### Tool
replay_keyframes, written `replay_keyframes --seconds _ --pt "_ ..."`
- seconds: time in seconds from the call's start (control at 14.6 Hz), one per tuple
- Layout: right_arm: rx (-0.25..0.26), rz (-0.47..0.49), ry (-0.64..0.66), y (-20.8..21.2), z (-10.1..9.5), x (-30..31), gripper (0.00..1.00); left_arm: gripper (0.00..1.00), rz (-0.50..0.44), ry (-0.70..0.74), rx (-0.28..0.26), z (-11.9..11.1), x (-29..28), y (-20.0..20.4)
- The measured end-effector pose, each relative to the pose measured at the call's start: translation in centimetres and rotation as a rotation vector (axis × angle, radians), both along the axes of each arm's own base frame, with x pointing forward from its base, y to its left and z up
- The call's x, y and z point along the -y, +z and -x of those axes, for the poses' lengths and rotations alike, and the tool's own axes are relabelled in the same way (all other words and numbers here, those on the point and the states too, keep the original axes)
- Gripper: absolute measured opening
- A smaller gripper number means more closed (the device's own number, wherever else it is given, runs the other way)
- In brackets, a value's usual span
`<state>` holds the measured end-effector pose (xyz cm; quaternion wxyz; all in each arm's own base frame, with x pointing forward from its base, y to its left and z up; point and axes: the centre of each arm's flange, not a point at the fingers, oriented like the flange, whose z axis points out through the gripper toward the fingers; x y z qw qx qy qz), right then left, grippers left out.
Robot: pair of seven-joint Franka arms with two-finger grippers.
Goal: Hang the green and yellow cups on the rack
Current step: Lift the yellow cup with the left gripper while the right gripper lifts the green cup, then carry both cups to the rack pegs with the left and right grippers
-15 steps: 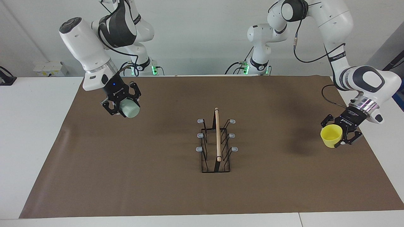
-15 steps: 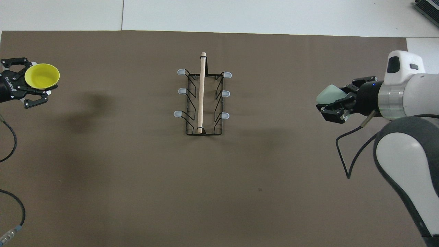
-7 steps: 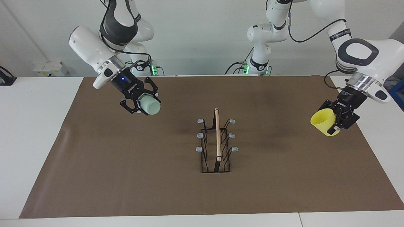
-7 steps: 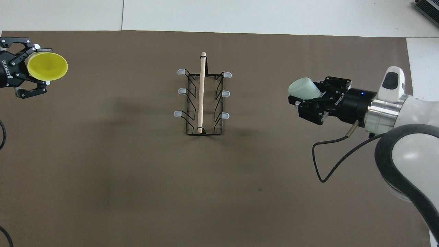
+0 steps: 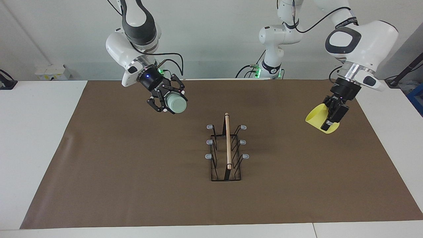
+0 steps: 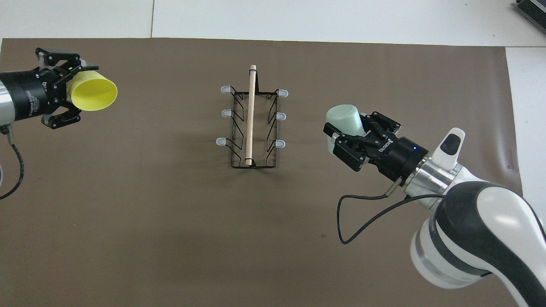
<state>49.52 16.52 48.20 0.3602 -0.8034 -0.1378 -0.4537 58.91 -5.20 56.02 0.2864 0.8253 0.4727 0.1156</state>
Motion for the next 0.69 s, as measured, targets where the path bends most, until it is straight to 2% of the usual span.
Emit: replay_keyframes --seconds 0.27,0.55,0.69 --pt "0.082 -0.083 -0.044 -5.0 1.3 -3.1 0.67 0.68 -0.239 -0.107 0.072 1.4 7.3 0.0" --pt "0.116 -0.068 -0.01 -9.9 0.8 -5.0 0.67 0.68 -0.419 -0.105 0.113 3.1 13.1 -0.9" --pt "0.148 -0.106 -0.018 -10.6 0.5 -5.7 0.67 0.68 -0.511 -0.153 0.146 4.2 15.6 -1.4"
